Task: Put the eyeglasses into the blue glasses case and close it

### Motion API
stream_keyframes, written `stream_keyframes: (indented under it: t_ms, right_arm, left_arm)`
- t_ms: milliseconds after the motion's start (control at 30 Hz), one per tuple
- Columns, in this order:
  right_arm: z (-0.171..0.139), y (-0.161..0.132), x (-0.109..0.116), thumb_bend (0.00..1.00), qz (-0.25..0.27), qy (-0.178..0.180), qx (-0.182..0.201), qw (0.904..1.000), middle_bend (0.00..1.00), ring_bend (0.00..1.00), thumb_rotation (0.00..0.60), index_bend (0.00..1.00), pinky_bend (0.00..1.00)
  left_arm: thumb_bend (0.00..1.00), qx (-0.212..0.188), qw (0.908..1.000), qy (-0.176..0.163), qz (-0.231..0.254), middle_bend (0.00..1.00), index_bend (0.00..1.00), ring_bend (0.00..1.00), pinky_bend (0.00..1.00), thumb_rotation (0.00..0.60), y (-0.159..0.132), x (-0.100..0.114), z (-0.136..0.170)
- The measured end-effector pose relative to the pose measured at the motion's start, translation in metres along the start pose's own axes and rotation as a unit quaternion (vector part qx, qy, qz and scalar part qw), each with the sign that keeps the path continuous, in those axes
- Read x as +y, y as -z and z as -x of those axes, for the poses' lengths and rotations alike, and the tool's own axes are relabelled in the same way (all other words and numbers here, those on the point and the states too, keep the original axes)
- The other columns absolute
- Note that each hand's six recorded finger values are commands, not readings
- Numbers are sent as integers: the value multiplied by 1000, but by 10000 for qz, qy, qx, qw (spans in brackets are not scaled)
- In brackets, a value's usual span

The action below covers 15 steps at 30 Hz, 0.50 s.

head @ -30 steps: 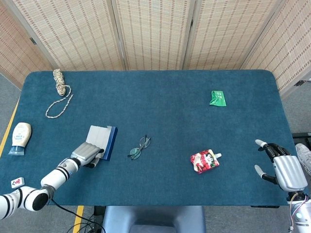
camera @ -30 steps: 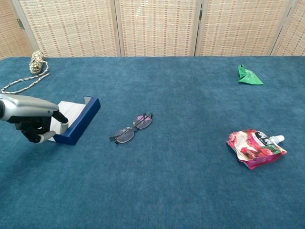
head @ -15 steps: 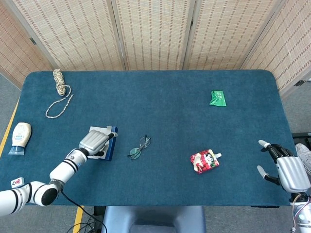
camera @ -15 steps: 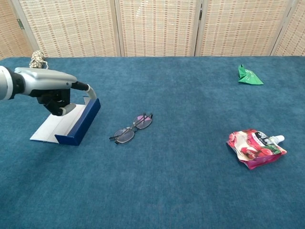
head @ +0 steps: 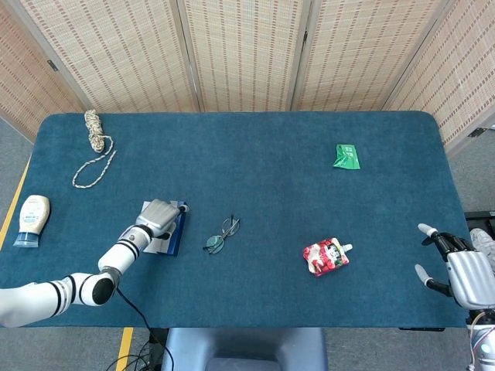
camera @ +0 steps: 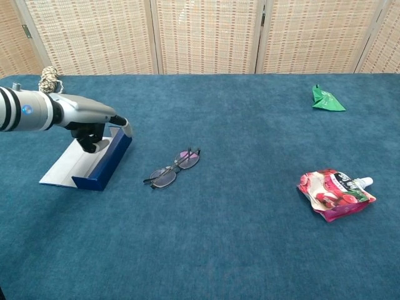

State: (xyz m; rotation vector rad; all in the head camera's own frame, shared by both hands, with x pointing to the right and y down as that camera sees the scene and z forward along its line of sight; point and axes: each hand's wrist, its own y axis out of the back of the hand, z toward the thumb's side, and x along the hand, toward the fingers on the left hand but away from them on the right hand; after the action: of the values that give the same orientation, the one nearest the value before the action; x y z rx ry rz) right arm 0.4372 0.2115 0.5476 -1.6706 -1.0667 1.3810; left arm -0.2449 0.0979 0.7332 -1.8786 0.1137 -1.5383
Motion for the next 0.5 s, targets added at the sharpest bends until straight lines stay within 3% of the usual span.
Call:
stream_keyframes:
  t_ms: [267,500]
  right_arm:
    - [0,-2,-1,294,7,-4,44,10000,402,311,600,168,295]
    - [0,-4,-6,294,64,-50,73,9999,402,312,600,168,295]
  left_arm:
    - [671,352,9985,250,-336,966,219,981,1000,600,15,-7,0]
    - [671,1048,9923,551,-349,964,240,976,1000,600,50,-14,12]
